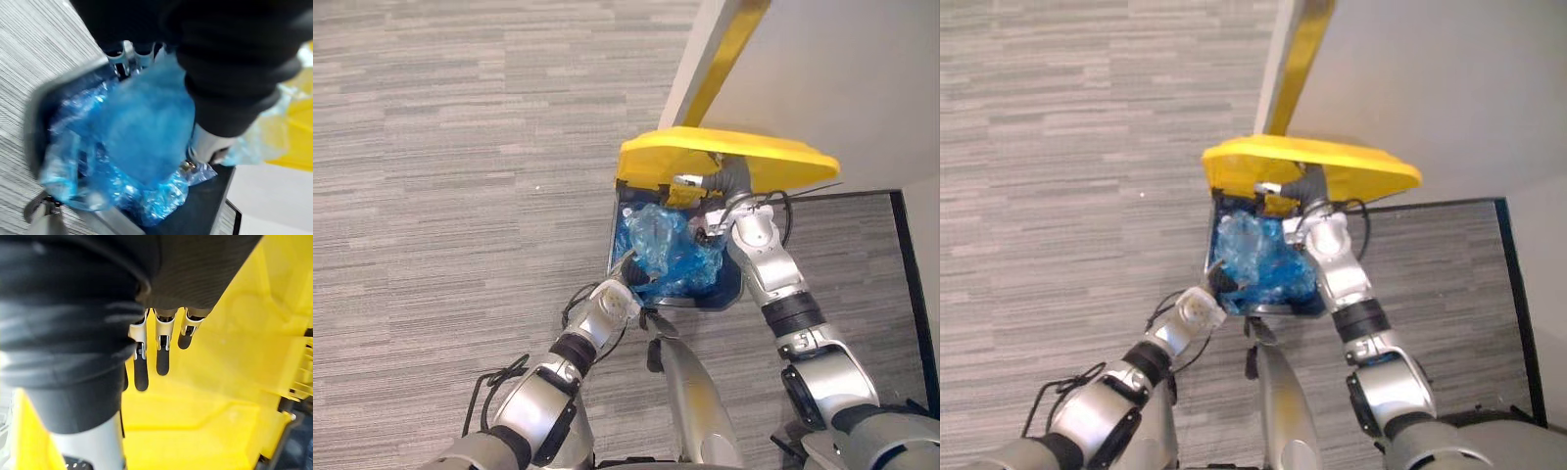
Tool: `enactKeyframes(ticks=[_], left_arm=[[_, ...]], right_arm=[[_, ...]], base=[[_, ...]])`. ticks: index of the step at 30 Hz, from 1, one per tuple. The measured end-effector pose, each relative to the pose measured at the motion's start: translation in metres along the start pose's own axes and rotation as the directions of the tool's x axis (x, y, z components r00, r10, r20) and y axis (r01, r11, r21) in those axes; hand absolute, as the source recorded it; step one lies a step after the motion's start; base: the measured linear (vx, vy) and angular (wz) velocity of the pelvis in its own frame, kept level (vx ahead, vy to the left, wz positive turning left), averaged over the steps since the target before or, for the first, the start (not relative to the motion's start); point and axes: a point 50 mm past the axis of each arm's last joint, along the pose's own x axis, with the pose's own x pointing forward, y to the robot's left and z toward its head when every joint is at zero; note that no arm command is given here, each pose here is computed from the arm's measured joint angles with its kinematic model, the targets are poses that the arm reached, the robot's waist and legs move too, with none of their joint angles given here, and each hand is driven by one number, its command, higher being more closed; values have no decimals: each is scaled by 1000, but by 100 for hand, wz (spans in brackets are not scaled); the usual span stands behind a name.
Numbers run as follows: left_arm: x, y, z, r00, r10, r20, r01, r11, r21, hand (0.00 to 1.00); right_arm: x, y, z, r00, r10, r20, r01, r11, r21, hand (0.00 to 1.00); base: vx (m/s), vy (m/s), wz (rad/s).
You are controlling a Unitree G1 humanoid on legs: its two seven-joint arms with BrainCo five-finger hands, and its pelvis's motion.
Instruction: Gather rubbish on tea table into small bin, then transfer packed bag to large trash can.
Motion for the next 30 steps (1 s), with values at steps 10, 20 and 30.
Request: enactKeyframes(ticks=[10, 20, 30], left_arm=[[-42, 22, -72, 984, 110, -139, -144, 954, -263, 0], [-131, 27, -192, 825, 137, -549, -370, 865, -340, 0], [-174, -16, -226, 681, 9, -732, -435, 810, -394, 0]], right_arm=[[-63, 2, -97, 938, -4, -347, 3, 1000, -2, 0], [-124, 12, -146, 845, 8, -534, -14, 1000, -7, 0], [-279, 33, -217, 444, 4, -896, 81, 996, 44, 0]], base=[[68, -2, 3], [-33, 70, -6], [-104, -36, -22]])
